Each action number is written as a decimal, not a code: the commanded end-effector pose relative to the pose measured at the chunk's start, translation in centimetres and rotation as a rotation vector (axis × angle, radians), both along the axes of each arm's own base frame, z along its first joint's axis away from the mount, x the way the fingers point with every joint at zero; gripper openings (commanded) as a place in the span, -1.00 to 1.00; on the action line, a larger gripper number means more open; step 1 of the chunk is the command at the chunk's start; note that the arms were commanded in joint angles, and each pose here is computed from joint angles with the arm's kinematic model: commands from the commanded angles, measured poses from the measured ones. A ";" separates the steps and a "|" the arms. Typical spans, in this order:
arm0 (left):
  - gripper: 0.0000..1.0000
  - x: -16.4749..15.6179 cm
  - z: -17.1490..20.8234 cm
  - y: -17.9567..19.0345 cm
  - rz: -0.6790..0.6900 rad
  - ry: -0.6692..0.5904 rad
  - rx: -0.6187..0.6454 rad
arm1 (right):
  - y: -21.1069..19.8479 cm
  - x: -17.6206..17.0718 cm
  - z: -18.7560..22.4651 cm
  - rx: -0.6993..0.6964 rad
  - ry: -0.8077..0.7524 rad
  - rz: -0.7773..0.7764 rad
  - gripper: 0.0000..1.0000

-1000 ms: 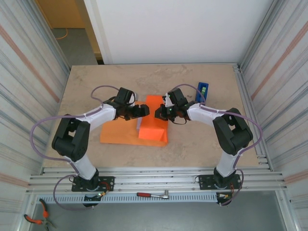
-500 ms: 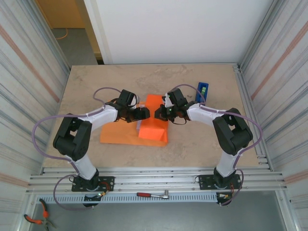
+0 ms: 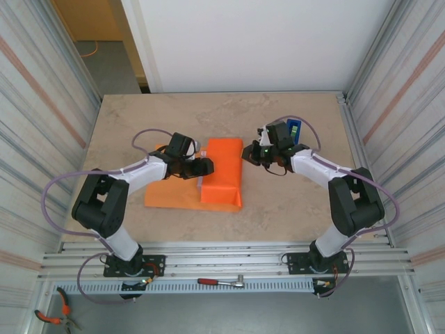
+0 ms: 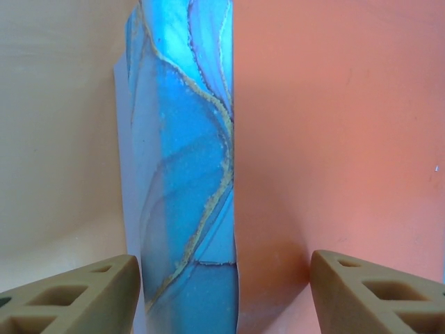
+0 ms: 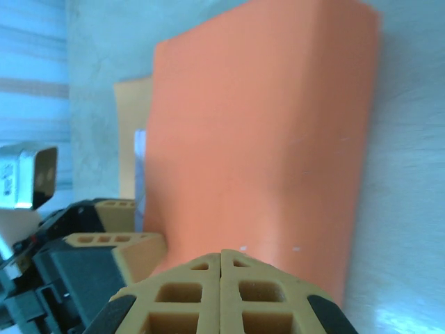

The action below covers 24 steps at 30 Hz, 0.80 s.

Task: Wrap the gift box in paper
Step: First fold the wrapping paper around the gift box.

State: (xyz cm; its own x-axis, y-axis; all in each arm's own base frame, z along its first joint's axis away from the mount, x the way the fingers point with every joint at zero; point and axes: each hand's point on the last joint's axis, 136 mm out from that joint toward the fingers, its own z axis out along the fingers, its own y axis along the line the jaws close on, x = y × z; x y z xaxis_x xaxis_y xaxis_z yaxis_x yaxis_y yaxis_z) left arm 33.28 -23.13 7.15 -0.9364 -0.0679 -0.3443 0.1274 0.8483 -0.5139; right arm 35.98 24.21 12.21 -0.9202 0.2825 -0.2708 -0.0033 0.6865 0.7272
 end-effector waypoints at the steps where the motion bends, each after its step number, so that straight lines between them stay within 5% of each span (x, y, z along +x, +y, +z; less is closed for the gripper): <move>1: 0.28 -1.5 -0.8 0.7 -0.005 0.037 0.029 | -1.8 -0.7 -2.3 -0.050 0.070 -0.072 -0.86; 9: 0.21 -1.5 -0.6 0.6 0.000 0.034 0.021 | -1.7 -1.3 -6.2 -0.084 0.167 -0.089 -0.87; 24: 0.09 -2.2 -0.3 -0.6 -0.005 0.022 0.016 | 1.5 -0.7 -7.1 -0.060 0.194 -0.016 -0.88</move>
